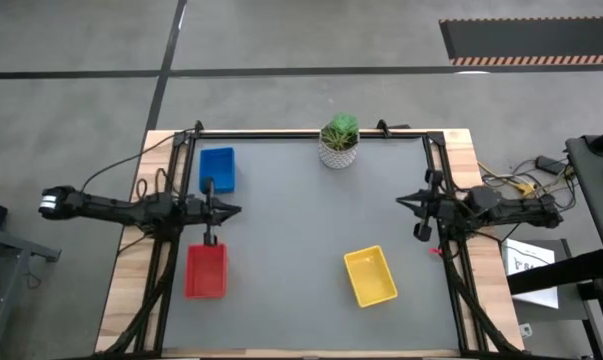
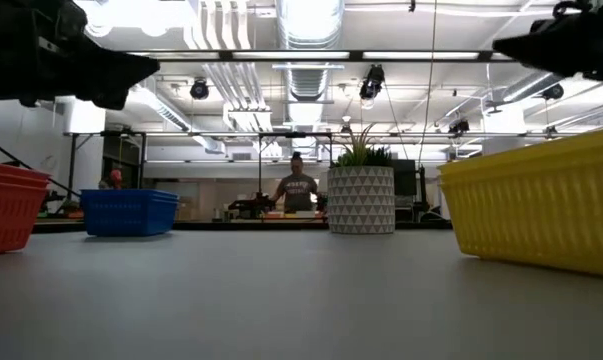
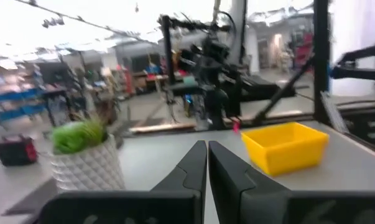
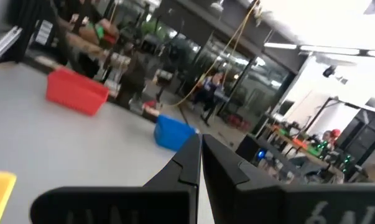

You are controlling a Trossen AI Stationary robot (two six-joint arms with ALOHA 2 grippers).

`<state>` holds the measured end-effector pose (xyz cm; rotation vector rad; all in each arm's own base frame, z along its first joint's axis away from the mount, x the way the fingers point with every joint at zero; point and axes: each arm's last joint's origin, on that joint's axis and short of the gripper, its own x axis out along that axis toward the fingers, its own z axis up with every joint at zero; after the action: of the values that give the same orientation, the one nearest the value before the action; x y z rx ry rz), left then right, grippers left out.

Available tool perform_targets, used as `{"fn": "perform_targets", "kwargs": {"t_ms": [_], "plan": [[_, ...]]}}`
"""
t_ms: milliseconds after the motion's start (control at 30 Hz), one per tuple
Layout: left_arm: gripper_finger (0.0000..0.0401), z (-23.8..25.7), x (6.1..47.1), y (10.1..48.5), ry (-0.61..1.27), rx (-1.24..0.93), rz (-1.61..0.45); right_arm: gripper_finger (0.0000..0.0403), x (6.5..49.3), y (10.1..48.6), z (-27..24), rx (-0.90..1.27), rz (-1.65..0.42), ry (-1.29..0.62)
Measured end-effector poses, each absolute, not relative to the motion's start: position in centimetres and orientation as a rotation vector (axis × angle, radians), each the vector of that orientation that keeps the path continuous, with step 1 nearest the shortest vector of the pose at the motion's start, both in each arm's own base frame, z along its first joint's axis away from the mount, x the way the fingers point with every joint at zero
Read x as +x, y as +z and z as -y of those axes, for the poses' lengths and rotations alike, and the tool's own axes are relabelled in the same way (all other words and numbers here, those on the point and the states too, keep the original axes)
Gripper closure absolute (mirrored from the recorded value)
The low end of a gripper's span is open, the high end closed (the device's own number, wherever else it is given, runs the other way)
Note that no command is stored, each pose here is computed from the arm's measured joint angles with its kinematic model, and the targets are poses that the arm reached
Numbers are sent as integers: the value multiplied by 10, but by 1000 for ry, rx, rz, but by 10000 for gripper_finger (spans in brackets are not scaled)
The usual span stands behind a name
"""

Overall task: Stack baskets by color
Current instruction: Return to Home Position

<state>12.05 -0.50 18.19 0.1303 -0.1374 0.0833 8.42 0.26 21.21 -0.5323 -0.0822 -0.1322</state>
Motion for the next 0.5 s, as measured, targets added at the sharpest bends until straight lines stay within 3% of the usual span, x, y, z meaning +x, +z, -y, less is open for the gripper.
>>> {"fn": "perform_targets", "kwargs": {"t_ms": [500], "plan": [[401,5,122,179,98,155,111,394,94,192,-8,-533,215,-7]]}}
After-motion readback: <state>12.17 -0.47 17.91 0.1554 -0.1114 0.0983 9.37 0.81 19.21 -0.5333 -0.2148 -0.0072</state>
